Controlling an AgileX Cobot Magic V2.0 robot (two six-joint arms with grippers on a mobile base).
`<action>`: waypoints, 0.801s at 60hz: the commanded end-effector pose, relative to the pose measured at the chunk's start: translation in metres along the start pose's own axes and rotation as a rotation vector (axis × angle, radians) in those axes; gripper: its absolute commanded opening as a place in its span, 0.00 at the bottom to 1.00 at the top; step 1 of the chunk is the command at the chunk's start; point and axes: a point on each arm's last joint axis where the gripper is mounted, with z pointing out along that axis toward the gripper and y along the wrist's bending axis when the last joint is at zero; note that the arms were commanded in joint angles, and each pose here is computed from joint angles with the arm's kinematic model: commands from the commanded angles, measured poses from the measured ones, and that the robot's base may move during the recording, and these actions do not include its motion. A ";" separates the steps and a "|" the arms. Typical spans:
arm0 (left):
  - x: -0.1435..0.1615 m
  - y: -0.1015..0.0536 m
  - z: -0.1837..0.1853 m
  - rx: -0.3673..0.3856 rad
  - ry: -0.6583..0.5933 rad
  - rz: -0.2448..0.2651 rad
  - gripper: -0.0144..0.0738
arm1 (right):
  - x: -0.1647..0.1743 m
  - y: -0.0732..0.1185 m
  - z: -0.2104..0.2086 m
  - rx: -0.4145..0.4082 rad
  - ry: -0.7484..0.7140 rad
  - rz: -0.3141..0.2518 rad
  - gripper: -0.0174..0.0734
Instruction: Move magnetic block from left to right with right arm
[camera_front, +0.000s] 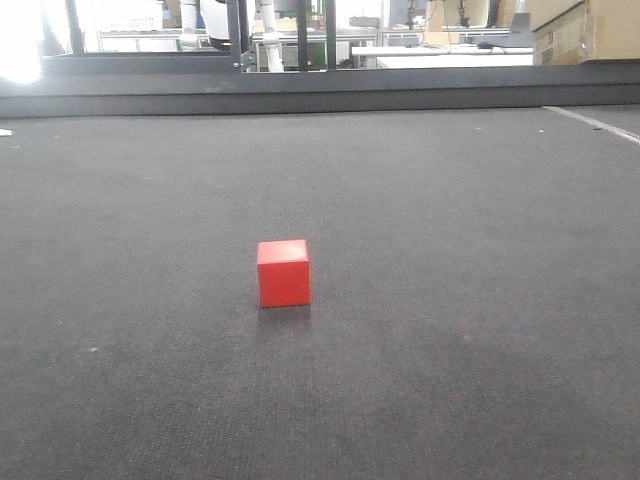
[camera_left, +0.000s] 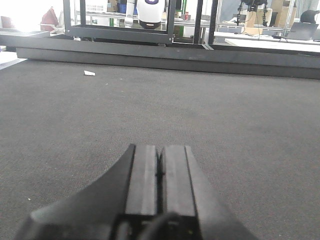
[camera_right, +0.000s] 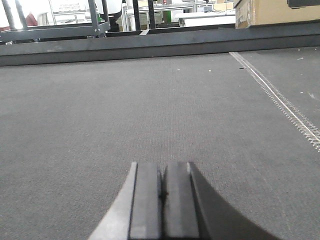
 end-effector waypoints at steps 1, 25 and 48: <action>-0.006 0.000 -0.001 0.002 -0.094 -0.004 0.03 | -0.011 0.001 -0.002 -0.010 -0.112 -0.003 0.26; -0.006 0.000 -0.001 0.002 -0.094 -0.004 0.03 | -0.013 0.001 -0.003 -0.011 -0.134 -0.003 0.26; -0.006 0.000 -0.001 0.002 -0.094 -0.004 0.03 | -0.021 0.001 -0.004 -0.016 -0.222 -0.002 0.26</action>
